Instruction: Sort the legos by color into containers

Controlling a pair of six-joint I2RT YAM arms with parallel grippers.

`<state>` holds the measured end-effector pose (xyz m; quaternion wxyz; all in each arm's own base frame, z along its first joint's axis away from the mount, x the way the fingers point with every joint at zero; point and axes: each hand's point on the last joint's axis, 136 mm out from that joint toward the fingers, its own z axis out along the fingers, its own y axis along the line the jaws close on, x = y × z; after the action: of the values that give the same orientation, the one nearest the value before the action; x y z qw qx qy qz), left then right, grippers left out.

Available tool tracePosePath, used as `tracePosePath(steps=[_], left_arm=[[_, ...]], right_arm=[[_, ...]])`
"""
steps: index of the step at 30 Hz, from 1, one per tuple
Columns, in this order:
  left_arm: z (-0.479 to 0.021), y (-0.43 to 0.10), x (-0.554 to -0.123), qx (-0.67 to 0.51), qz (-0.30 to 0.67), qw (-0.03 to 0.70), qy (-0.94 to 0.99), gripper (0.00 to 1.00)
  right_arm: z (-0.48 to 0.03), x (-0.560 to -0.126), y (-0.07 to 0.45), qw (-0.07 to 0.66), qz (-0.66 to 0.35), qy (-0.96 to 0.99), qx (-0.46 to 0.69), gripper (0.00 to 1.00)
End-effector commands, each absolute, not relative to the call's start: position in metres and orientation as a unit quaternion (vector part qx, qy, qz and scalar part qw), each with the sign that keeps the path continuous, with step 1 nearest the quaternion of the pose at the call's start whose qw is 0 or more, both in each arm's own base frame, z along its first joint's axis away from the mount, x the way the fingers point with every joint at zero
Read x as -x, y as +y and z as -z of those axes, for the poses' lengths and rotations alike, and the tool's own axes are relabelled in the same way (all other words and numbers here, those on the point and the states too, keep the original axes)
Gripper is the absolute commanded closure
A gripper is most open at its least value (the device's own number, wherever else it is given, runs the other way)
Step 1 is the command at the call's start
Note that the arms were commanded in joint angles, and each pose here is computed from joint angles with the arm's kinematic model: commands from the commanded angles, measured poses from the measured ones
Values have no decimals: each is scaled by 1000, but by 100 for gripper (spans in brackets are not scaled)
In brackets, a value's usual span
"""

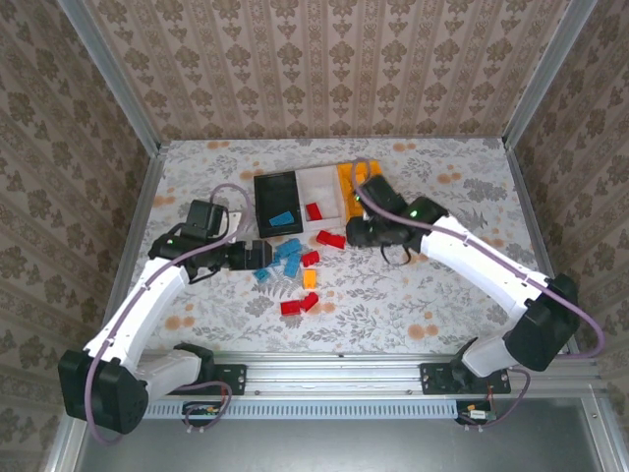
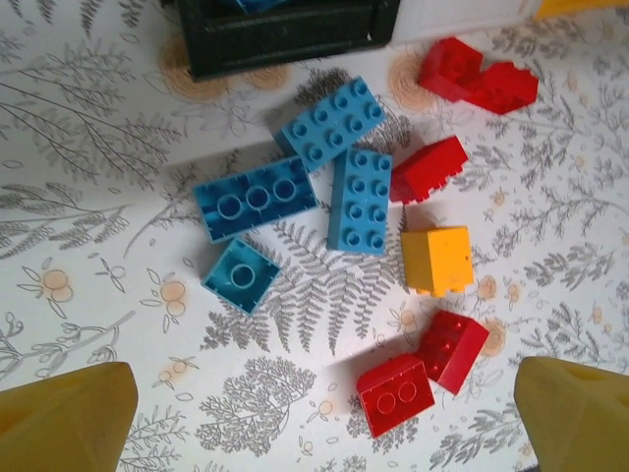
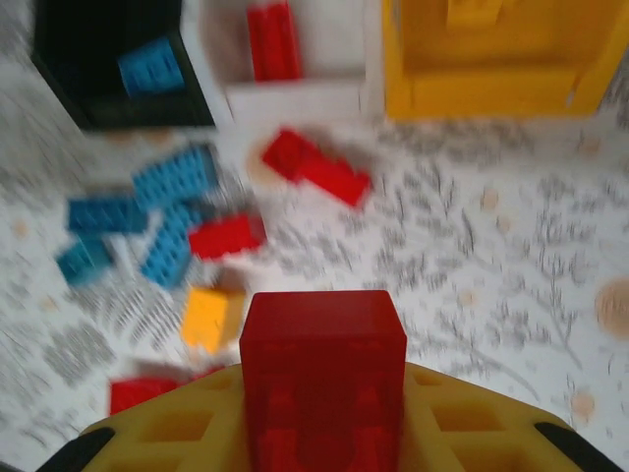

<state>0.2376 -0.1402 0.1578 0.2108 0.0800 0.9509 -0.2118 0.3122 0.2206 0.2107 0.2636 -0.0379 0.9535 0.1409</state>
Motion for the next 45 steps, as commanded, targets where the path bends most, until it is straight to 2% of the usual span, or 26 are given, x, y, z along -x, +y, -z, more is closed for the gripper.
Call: tracePosePath(steps=[1, 8, 16, 23, 26, 28, 29, 37, 45], left_arm=[[-146, -146, -217, -91, 211, 182, 956, 0], [-127, -172, -200, -121, 210, 161, 957, 0], [-89, -189, -179, -171, 186, 106, 962, 0], [-66, -197, -167, -198, 179, 79, 960, 1], [-60, -201, -166, -207, 181, 72, 959, 1], [-56, -203, -167, -211, 182, 68, 958, 1], [-55, -204, -167, -211, 184, 67, 958, 1], [-50, -211, -166, -243, 178, 65, 951, 8], [-33, -216, -162, -274, 147, 48, 949, 18]], right_arm=[[-232, -347, 238, 273, -184, 943, 51, 65], [-217, -412, 273, 236, -188, 951, 70, 65], [-150, -453, 303, 183, -177, 965, 66, 65], [-110, -457, 308, 151, -167, 972, 63, 61], [-105, -458, 306, 147, -163, 974, 63, 53], [-105, -460, 303, 148, -161, 974, 61, 43], [-105, -460, 302, 147, -161, 974, 59, 41], [-144, -453, 295, 175, -177, 967, 53, 39], [-179, -413, 274, 210, -215, 954, 23, 39]])
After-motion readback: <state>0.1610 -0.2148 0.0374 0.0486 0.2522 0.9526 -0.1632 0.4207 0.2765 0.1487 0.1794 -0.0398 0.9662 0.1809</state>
